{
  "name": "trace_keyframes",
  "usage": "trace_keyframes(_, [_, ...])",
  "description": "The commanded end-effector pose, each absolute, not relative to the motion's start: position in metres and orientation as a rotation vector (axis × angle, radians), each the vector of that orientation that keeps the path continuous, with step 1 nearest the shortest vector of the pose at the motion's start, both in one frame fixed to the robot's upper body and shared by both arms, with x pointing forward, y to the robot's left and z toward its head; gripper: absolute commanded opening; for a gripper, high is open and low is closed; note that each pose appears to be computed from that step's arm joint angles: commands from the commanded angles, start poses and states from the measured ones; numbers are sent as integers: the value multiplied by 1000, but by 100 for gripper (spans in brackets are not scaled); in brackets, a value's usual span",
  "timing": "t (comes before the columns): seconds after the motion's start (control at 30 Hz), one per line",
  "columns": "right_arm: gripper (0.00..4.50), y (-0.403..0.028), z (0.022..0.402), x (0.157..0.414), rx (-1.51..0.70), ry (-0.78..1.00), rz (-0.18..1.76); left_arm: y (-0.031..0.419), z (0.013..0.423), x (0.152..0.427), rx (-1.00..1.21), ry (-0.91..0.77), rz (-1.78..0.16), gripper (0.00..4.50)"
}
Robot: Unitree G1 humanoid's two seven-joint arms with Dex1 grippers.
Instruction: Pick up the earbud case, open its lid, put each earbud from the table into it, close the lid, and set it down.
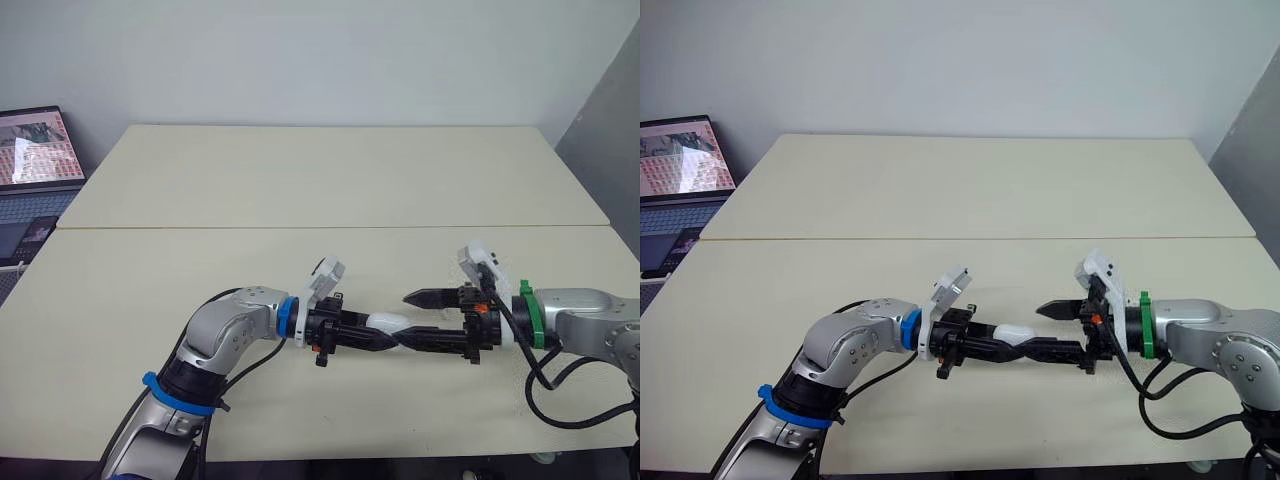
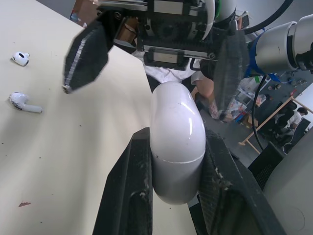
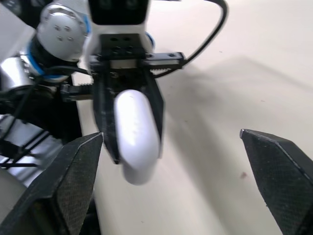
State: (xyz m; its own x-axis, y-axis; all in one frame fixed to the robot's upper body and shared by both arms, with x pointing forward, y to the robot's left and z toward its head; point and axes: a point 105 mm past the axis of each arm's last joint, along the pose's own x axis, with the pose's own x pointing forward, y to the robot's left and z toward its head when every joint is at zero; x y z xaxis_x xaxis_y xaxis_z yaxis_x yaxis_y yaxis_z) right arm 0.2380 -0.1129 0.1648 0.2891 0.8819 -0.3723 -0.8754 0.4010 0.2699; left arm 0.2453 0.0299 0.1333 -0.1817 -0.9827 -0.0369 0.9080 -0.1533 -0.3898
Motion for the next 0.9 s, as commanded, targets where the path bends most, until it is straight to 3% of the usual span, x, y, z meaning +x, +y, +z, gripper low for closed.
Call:
trace_keyframes(0.03, [450, -114, 172, 239, -52, 463, 1160, 28, 140, 242, -243, 334, -1744, 81])
trace_keyframes(0.3, [450, -120, 163, 247, -105, 474, 1104, 26, 140, 244, -228, 321, -1742, 81])
trace_keyframes(0.63, [450, -131, 183, 275, -80, 303, 969, 27, 136, 244, -201, 311, -1735, 81])
trace_keyframes(0.9, [450, -131, 204, 265, 6, 248, 1034, 30, 133, 255, -168, 272, -1662, 81])
